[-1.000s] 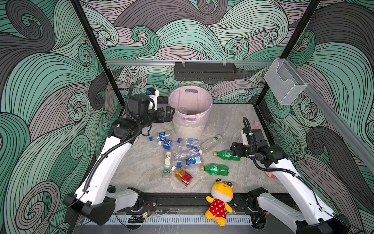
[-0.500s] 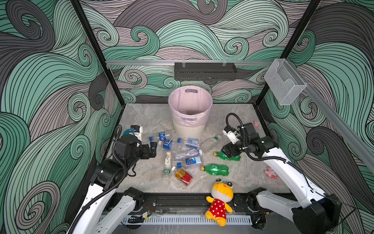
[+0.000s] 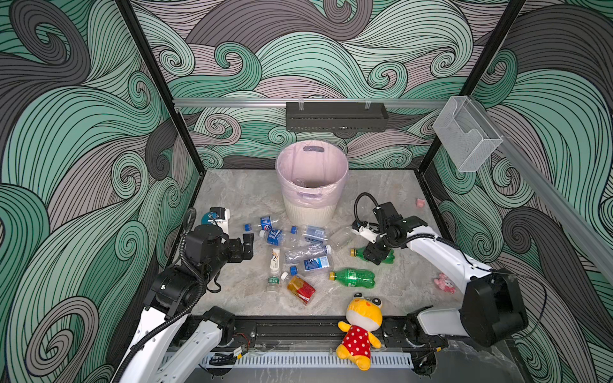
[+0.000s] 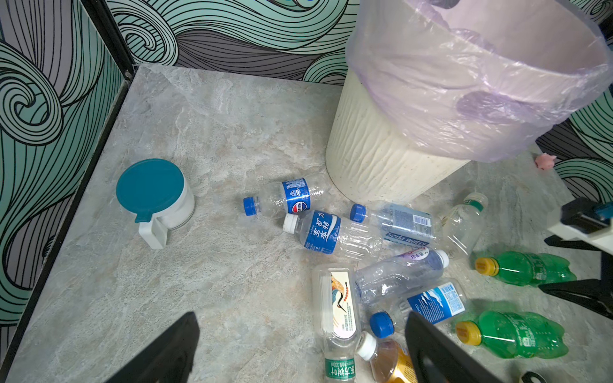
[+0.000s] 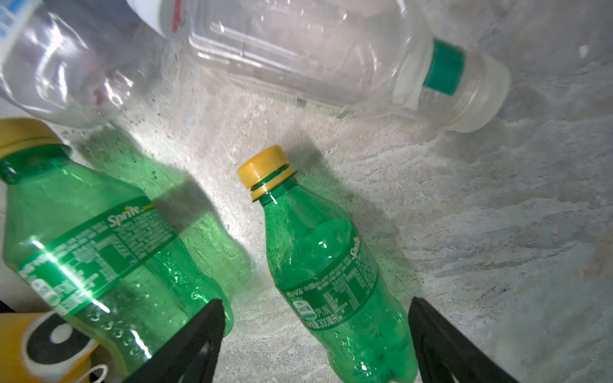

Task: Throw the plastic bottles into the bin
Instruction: 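Withdraw the left arm while the right gripper lowers onto a green Sprite bottle, then grasp the green Sprite bottle by its neck with the right gripper and lift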

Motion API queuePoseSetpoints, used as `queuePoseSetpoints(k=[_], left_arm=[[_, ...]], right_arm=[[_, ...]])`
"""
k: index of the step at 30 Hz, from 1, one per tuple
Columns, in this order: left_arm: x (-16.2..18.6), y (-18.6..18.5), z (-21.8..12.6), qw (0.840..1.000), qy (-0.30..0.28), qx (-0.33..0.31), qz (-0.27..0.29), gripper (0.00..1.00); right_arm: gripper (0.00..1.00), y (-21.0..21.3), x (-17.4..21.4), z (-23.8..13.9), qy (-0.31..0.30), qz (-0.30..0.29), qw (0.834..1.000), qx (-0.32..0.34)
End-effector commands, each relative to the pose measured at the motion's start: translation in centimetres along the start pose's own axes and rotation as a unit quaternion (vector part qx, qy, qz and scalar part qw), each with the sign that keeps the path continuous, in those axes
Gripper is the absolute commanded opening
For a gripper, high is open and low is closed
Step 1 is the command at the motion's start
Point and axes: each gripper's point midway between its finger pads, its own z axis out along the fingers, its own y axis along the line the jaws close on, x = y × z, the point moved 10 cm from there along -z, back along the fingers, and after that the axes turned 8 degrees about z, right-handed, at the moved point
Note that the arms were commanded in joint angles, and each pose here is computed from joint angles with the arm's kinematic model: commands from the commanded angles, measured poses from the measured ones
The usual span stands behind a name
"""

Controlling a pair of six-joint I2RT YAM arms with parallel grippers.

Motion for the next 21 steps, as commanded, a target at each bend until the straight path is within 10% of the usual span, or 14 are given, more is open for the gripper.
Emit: queuePoseSetpoints(k=[1,21], left_arm=[[-0.2,0.1,0.3,1.000,-0.004,-0.006,0.002,0.99],[-0.5,0.2,0.6,1.000,0.002,-0.023,0.008,0.99]], right_arm=[[0.86,-0.5,0.1,0.9,0.009,-0.018,1.000,0.006],[0.65,-1.8,-0.9,4.5,0.077,0.049,0.996,0.001]])
